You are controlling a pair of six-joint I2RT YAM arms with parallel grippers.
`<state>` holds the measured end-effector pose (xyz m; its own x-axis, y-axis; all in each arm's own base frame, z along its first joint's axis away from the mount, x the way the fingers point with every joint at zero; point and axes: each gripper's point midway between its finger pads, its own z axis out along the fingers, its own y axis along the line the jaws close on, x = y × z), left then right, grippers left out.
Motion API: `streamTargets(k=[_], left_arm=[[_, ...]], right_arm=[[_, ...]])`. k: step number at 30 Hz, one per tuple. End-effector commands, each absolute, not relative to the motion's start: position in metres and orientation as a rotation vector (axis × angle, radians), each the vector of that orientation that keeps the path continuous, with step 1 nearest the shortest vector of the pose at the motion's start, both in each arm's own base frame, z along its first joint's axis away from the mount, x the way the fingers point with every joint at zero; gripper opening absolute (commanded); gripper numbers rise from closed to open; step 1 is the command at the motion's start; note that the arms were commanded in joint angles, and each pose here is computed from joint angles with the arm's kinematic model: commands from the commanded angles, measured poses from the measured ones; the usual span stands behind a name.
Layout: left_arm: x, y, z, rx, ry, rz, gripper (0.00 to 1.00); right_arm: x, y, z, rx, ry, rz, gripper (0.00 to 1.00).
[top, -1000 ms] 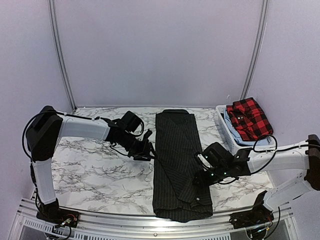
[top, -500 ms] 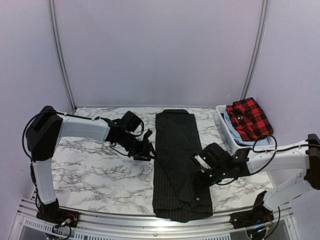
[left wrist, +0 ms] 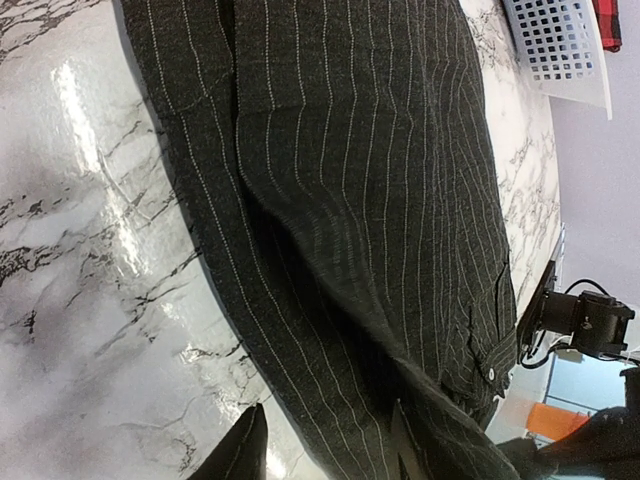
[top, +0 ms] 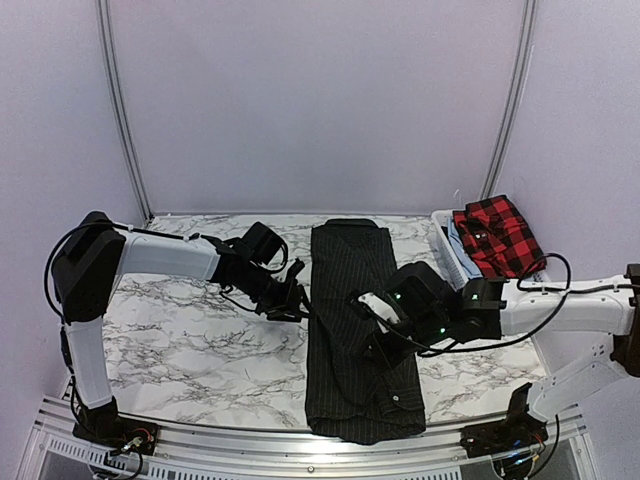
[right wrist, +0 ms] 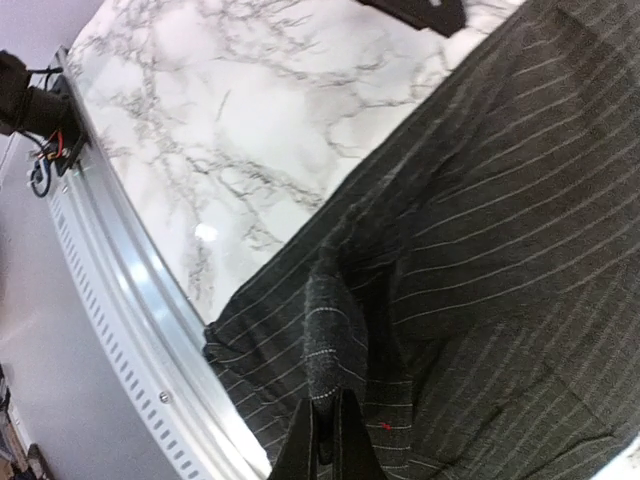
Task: Fold and stack the long sleeve shirts
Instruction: Adjust the sleeve of the rectangle-folded shirt.
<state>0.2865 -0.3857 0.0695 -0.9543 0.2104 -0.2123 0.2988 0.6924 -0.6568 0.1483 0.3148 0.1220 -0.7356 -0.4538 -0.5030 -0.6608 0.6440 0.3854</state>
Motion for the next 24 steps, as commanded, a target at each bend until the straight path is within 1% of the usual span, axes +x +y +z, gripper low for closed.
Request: streamTargets(k=[1,4,6,8,9,11,14,17,21,24], left_arm=[[0.283,-0.38,0.07,0.443,2.767,-1.094,0.45],[0.278,-0.377,0.069,0.457,2.771,-1.095,0.45],[0.274,-0.375,0.071,0.474,2.772,-1.108,0.46],[0.268,-0.376,0.073,0.502,2.767,-1.131,0.47],[0.267,-0.374,0.073,0.511,2.766,-1.133,0.48],[0.261,-0.372,0.074,0.525,2.768,-1.137,0.5],[0.254,-0.367,0.074,0.54,2.773,-1.133,0.52],[0.242,-0.366,0.075,0.573,2.778,-1.152,0.52],[0.22,-0.368,0.07,0.642,2.805,-1.138,0.52],[0.208,-0.362,0.065,0.659,2.83,-1.094,0.52]], right_arm=[[0.116,0.348,0.126,-1.101,2.462,0.961,0.04],[0.111,0.357,0.117,-1.131,2.479,1.001,0.14],[0.114,0.36,0.118,-1.119,2.471,1.002,0.29],[0.119,0.364,0.123,-1.117,2.449,1.005,0.41],[0.121,0.366,0.126,-1.111,2.437,1.017,0.45],[0.127,0.369,0.13,-1.09,2.43,1.038,0.47],[0.152,0.355,0.127,-0.969,2.471,0.951,0.47],[0.194,0.32,0.121,-0.745,2.519,0.821,0.46],[0.254,0.276,0.125,-0.458,2.473,0.717,0.46],[0.289,0.259,0.127,-0.292,2.424,0.77,0.45]])
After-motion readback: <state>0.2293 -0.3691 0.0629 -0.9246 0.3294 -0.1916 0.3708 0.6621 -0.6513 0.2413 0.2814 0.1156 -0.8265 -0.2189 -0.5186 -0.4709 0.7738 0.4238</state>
